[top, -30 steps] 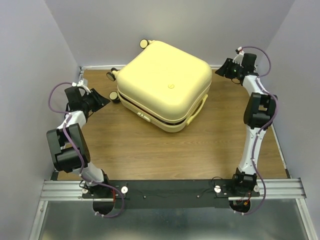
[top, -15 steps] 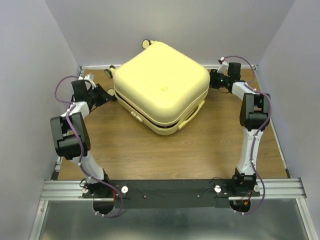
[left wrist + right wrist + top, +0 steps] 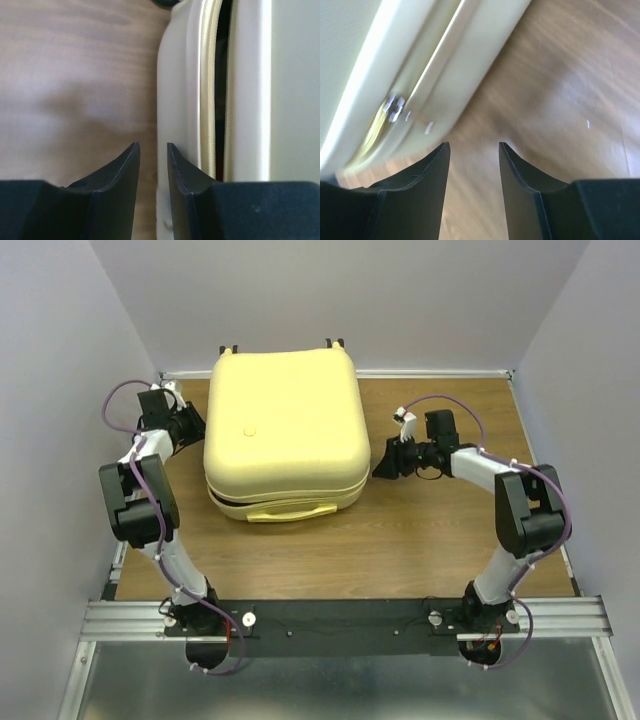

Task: Pack the luggage

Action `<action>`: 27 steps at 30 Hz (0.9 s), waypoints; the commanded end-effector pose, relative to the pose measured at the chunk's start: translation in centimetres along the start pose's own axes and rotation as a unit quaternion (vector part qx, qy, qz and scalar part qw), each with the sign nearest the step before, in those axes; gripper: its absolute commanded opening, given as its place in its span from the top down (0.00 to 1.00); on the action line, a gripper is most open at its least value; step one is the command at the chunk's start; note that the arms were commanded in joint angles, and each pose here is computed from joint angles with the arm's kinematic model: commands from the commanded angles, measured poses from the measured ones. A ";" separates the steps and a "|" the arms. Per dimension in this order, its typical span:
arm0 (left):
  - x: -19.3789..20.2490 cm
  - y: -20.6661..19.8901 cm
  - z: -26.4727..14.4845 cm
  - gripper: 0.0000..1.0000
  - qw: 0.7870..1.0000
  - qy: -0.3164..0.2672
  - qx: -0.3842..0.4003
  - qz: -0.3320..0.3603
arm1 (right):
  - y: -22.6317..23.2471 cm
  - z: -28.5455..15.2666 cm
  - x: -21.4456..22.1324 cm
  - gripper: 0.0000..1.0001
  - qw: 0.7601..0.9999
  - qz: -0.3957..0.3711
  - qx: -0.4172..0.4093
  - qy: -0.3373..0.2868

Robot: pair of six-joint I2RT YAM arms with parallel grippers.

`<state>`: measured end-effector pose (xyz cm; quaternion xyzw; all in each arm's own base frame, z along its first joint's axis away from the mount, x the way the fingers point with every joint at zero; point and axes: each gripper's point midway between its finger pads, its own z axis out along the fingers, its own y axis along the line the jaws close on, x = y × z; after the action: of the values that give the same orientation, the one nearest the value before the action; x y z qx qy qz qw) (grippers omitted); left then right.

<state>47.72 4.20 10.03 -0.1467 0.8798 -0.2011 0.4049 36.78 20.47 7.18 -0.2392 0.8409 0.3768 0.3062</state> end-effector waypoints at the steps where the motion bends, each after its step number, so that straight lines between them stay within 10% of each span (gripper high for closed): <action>1: 1.8 -8.1 4.8 0.63 0.984 0.069 0.128 0.101 | 0.0 -4.4 -1.2 0.47 0.996 -0.065 0.043 -0.036; 13: 1.7 -24.7 12.9 0.64 0.912 0.084 0.306 0.260 | 1.7 -8.0 -1.2 0.46 0.972 -0.224 0.057 -0.044; 21: -14.0 -16.2 2.5 0.48 0.954 -0.123 0.218 0.165 | 6.3 -6.6 -1.6 0.43 0.967 -0.250 -0.015 -0.045; 27: -11.4 -8.0 -8.7 0.46 0.976 -0.151 0.138 0.078 | 9.7 -2.0 -2.3 0.41 0.967 -0.246 -0.047 -0.049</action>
<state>56.15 -0.23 21.93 0.0140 0.8058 -0.2659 0.5290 32.23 17.96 12.89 -0.3958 0.7780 0.2736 0.4040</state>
